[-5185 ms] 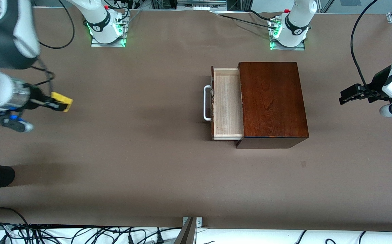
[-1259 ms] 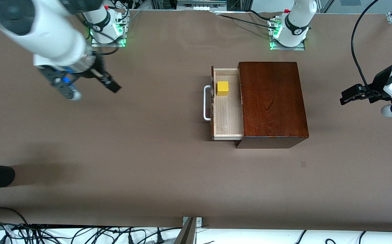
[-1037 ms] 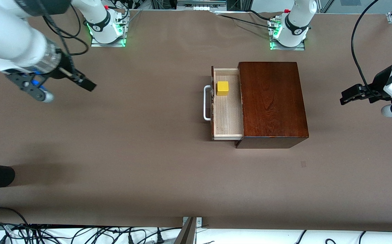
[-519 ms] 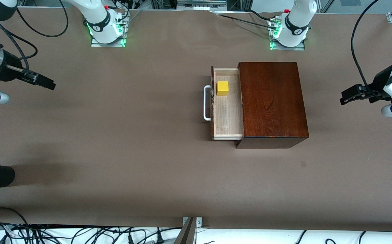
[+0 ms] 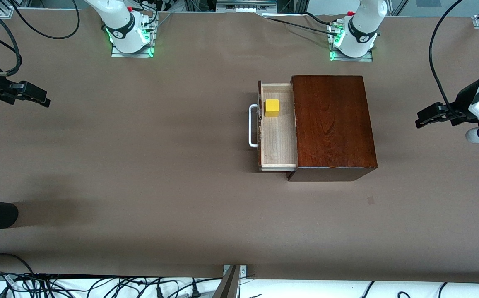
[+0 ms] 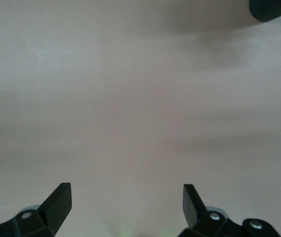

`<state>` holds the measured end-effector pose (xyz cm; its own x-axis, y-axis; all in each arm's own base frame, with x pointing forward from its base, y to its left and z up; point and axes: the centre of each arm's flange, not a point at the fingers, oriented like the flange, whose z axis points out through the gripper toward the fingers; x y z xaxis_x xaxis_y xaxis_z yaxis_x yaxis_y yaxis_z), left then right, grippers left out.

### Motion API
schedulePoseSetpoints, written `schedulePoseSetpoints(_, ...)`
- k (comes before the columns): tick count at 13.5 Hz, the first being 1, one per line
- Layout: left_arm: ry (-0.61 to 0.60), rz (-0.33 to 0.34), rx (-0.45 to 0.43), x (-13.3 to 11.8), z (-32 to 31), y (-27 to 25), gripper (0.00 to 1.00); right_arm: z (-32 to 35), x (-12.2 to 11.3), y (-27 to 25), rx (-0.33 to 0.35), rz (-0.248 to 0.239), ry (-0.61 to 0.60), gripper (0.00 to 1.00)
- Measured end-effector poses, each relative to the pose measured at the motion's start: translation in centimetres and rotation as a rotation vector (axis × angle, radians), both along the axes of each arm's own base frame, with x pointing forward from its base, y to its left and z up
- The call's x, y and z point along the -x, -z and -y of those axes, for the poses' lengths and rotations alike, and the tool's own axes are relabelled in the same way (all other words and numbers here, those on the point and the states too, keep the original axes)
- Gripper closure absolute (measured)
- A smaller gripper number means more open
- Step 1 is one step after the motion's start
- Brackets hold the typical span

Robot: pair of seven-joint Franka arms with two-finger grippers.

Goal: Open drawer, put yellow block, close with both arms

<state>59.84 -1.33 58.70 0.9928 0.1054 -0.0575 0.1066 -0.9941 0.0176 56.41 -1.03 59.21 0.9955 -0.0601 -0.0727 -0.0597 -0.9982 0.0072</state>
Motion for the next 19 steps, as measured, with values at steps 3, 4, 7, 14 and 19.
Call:
schedulePoseSetpoints(3,0.0,0.0,0.0,0.0,0.0,0.0,0.0,-0.28,-0.05,-0.03,0.01,0.004,-0.014,0.0)
schedulePoseSetpoints(4,0.0,0.0,0.0,0.0,0.0,0.0,0.0,-0.34,-0.05,-0.03,0.011,0.004,-0.015,0.0)
schedulePoseSetpoints(7,0.0,0.0,0.0,0.0,0.0,0.0,0.0,-0.36,-0.03,0.01,0.011,0.002,-0.016,0.0)
schedulePoseSetpoints(14,-0.003,0.007,0.0,-0.05,-0.14,-0.19,0.0,-0.66,-0.32,0.66,0.011,-0.008,-0.021,0.0)
schedulePoseSetpoints(19,-0.003,0.01,0.0,-0.08,-0.16,-0.29,0.0,-0.67,-0.4,0.52,0.011,0.0,-0.021,0.0)
